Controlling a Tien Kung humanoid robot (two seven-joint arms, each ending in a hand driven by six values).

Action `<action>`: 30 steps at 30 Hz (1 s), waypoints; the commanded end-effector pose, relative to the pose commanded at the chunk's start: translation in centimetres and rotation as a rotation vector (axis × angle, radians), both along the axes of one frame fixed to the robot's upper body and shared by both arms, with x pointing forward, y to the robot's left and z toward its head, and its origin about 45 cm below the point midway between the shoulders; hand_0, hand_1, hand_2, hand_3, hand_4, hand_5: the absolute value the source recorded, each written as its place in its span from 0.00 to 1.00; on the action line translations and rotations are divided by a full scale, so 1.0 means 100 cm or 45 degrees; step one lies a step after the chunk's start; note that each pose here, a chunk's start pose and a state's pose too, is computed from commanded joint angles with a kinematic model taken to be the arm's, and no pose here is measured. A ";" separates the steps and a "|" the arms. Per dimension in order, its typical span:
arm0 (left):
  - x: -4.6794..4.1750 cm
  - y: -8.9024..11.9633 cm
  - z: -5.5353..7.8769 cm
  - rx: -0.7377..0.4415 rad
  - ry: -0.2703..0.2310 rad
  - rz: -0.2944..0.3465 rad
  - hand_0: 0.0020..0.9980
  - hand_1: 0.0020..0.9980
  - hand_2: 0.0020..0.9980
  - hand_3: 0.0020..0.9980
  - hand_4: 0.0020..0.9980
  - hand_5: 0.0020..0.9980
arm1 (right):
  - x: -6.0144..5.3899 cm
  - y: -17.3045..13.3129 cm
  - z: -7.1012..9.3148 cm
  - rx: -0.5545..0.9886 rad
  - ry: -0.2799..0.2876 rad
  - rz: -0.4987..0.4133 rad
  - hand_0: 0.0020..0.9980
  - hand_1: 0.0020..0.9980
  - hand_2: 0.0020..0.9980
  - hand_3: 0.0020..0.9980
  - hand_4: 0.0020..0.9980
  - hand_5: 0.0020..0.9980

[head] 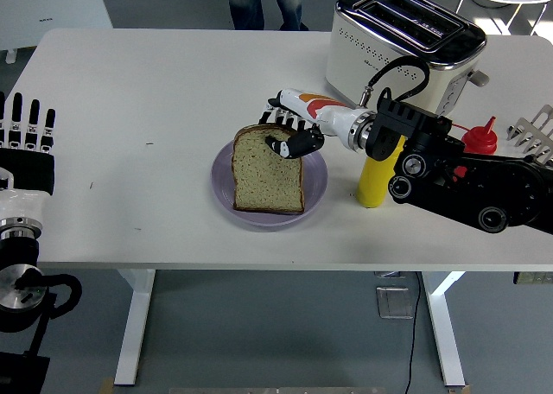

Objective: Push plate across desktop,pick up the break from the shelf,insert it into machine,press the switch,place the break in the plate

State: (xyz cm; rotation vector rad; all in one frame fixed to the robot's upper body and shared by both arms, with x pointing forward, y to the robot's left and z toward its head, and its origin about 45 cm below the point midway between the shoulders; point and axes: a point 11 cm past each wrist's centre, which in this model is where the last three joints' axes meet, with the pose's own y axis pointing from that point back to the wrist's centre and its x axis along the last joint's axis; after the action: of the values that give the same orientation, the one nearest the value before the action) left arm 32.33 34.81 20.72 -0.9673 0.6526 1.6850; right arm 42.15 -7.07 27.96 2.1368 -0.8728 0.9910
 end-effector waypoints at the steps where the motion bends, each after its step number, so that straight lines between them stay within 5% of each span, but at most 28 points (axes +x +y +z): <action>1: 0.0000 0.000 0.000 0.000 0.000 0.000 0.89 0.89 0.88 0.78 0.54 1.00 | 0.000 0.000 0.000 -0.002 0.000 0.001 0.40 0.47 0.50 0.55 0.45 0.04; 2: 0.0000 0.000 0.000 0.000 -0.001 0.001 0.89 0.89 0.88 0.78 0.54 1.00 | 0.001 0.000 -0.001 -0.003 -0.001 0.003 0.40 0.47 0.50 0.55 0.45 0.04; 3: 0.0001 0.000 0.000 0.000 -0.001 0.001 0.89 0.89 0.88 0.78 0.54 1.00 | 0.001 0.000 -0.001 -0.004 -0.001 0.004 0.52 0.60 0.60 0.71 0.51 0.05; 8: 0.0002 0.001 0.001 0.000 -0.002 0.003 0.89 0.89 0.88 0.78 0.54 1.00 | 0.003 0.000 0.000 0.005 -0.032 0.019 0.52 0.60 0.60 0.71 0.51 0.05; 9: 0.0002 0.001 0.001 0.000 -0.002 0.003 0.89 0.89 0.88 0.78 0.54 1.00 | 0.003 0.000 0.000 0.006 -0.036 0.020 0.68 0.70 0.73 0.81 0.58 0.09; 15: 0.0002 0.001 0.001 -0.001 -0.003 0.003 0.89 0.89 0.88 0.78 0.54 1.00 | 0.006 0.000 0.006 0.039 -0.090 0.025 0.68 0.70 0.73 0.81 0.58 0.09; 16: 0.0001 0.001 0.001 -0.001 -0.003 0.003 0.89 0.89 0.88 0.78 0.54 1.00 | 0.006 0.000 0.006 0.039 -0.093 0.025 0.78 0.78 0.85 0.89 0.66 0.16; 24: 0.0004 0.001 0.001 -0.001 -0.006 0.005 0.89 0.89 0.88 0.78 0.54 1.00 | 0.006 -0.002 0.010 0.043 -0.107 0.026 0.81 0.79 0.86 0.90 0.67 0.17; 30: 0.0004 0.001 0.002 0.000 -0.007 0.005 0.89 0.89 0.88 0.78 0.54 1.00 | 0.004 0.000 0.030 0.103 -0.164 0.035 0.81 0.79 0.86 0.89 0.69 0.19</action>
State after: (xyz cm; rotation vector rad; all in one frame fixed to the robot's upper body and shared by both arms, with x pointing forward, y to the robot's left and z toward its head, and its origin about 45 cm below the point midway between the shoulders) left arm 32.37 34.92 20.88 -0.9739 0.6474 1.6849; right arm 42.55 -7.03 30.93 2.1765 -0.9623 1.1354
